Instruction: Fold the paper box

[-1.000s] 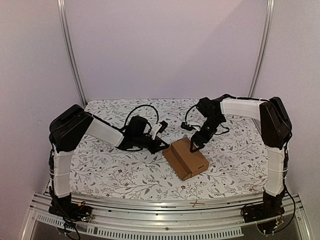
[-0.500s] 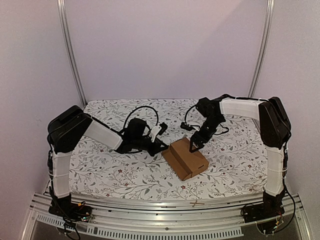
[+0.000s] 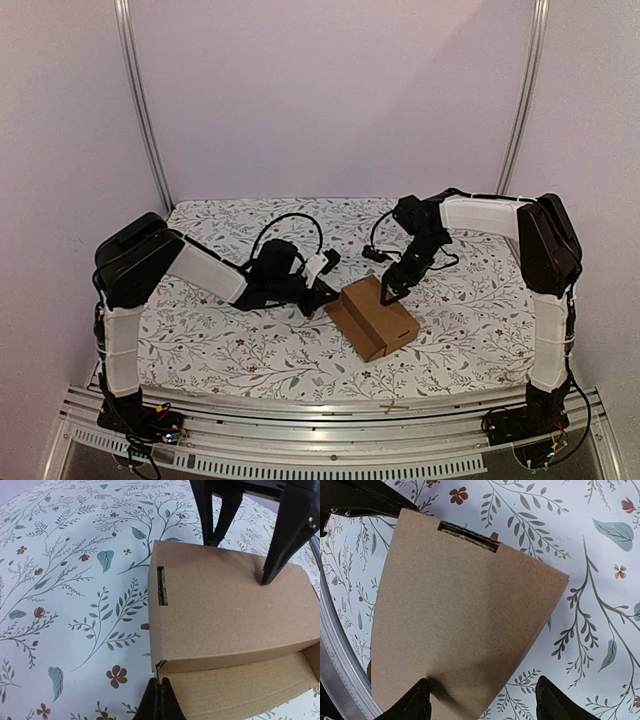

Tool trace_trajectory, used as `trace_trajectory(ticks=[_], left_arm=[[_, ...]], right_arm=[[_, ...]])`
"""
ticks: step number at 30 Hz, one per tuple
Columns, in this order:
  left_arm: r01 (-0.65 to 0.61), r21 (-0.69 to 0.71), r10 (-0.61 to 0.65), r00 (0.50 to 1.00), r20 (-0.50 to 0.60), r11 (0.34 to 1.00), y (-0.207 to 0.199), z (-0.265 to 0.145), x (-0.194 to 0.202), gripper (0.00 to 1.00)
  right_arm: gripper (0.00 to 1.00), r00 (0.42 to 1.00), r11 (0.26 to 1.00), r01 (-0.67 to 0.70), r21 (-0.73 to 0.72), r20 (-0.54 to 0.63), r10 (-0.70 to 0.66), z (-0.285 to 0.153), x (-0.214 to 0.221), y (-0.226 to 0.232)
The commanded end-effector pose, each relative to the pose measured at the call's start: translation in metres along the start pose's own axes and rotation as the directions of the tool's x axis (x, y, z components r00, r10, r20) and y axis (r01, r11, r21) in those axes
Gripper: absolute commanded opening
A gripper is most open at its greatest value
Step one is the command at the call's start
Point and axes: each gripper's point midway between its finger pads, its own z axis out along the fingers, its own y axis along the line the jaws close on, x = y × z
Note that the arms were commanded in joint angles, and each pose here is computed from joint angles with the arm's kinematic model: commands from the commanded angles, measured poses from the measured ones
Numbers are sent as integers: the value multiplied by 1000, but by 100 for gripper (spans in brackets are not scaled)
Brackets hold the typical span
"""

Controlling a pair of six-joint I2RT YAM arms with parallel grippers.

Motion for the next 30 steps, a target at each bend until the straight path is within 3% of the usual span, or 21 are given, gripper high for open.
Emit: trace_trajectory(ticks=[1, 9, 22, 30], left_arm=[[-90, 50, 88, 995, 42, 995, -30, -4, -14, 0], [-133, 56, 130, 990, 56, 990, -41, -2, -12, 0], [1, -16, -1, 1000, 6, 1000, -23, 7, -28, 0], [-18, -1, 18, 1000, 15, 1000, -30, 5, -40, 0]], right_arm=[[70, 999, 1000, -15, 23, -31, 15, 14, 3, -13], [70, 999, 1000, -17, 15, -38, 17, 16, 4, -12], [69, 995, 996, 86, -11, -59, -86, 19, 11, 3], [69, 992, 993, 119, -24, -46, -120, 19, 7, 10]])
